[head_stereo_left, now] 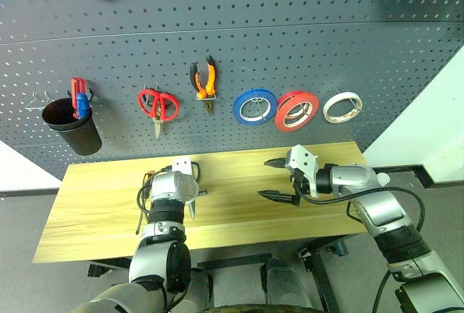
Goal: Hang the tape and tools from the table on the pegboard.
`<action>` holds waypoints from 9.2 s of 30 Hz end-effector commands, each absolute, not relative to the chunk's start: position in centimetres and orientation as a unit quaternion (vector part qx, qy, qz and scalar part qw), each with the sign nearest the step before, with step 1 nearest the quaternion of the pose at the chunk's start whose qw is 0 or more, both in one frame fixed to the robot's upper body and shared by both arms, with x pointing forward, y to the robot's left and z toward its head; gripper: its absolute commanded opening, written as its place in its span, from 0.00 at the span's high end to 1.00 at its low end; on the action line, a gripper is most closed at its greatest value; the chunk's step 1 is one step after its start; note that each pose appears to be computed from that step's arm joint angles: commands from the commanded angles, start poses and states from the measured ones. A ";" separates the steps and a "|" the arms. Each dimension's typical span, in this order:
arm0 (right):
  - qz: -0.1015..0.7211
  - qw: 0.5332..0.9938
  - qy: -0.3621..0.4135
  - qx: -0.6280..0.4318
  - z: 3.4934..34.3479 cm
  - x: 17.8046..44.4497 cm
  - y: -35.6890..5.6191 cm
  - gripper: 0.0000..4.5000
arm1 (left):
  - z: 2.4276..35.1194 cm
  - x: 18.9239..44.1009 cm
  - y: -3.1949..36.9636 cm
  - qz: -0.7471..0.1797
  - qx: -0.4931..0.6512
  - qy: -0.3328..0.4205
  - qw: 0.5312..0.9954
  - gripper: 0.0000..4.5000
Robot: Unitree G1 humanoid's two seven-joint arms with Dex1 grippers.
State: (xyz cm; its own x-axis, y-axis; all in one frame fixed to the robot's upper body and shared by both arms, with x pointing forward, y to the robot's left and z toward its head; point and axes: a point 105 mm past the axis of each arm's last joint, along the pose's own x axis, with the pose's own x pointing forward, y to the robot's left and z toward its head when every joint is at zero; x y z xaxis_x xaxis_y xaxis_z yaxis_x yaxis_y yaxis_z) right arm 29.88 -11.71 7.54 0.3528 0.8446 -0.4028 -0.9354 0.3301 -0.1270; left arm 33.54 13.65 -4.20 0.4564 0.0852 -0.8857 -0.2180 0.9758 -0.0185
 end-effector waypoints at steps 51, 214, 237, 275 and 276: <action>0.557 0.798 0.066 -0.219 9.2 31.1 -11.9 0.00 | 11.1 24.1 21.2 -0.215 -0.055 -0.058 0.973 0.86; 0.583 0.808 0.038 -0.071 13.2 29.4 -11.0 0.00 | 21.7 21.4 31.4 -0.182 -0.010 -0.158 0.970 0.82; 0.601 0.793 -0.100 0.024 21.9 28.8 -10.1 0.00 | 33.6 27.5 35.8 -0.118 0.087 -0.356 0.923 0.82; 0.635 0.763 -0.104 0.065 24.2 27.0 -10.0 0.00 | 23.3 31.6 38.9 -0.077 -0.002 -0.241 0.967 0.82; 0.635 0.762 -0.108 0.068 24.4 26.9 -10.0 0.00 | 23.2 31.8 38.8 -0.077 -0.004 -0.240 0.968 0.82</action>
